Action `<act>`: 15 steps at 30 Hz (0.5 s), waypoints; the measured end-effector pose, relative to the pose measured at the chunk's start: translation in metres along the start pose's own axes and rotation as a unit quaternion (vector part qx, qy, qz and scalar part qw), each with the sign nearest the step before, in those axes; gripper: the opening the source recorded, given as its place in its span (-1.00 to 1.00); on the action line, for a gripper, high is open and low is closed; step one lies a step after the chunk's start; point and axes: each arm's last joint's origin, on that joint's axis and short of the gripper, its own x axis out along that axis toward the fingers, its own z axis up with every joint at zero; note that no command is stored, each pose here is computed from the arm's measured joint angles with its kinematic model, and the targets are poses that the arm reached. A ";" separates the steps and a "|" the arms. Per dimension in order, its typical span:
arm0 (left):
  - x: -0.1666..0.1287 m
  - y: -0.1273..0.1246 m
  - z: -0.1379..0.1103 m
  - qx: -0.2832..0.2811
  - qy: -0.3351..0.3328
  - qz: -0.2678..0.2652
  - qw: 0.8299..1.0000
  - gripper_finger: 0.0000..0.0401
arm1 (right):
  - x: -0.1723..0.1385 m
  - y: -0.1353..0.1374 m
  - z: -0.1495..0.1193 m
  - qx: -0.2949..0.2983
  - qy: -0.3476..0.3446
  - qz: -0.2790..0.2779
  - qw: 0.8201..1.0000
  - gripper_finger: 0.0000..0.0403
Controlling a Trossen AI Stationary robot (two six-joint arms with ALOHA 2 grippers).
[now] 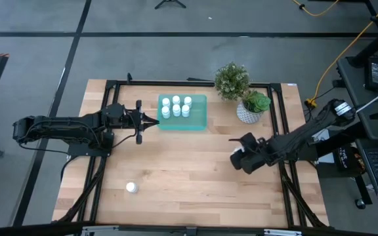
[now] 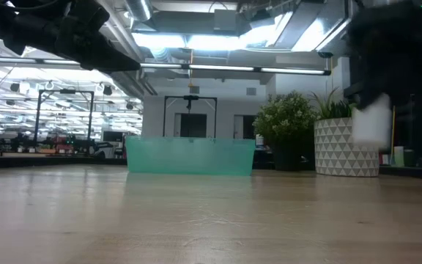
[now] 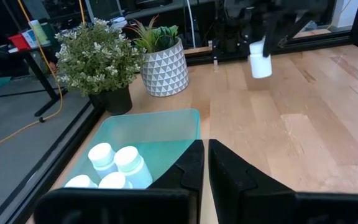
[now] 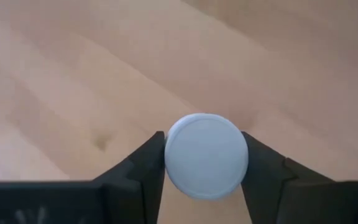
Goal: Pick and place pill bottles into a basket
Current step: Put the white pill bottle into the green bin
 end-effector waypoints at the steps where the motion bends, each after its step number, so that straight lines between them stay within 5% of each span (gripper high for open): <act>1: 0.000 0.000 0.000 0.000 0.000 0.000 1.000 -0.91 | -0.002 0.004 0.005 -0.017 -0.011 0.011 1.000 -0.20; 15: 0.000 0.000 0.000 0.000 0.000 0.000 1.000 -0.90 | -0.002 0.034 0.074 -0.196 -0.111 0.125 0.966 -0.20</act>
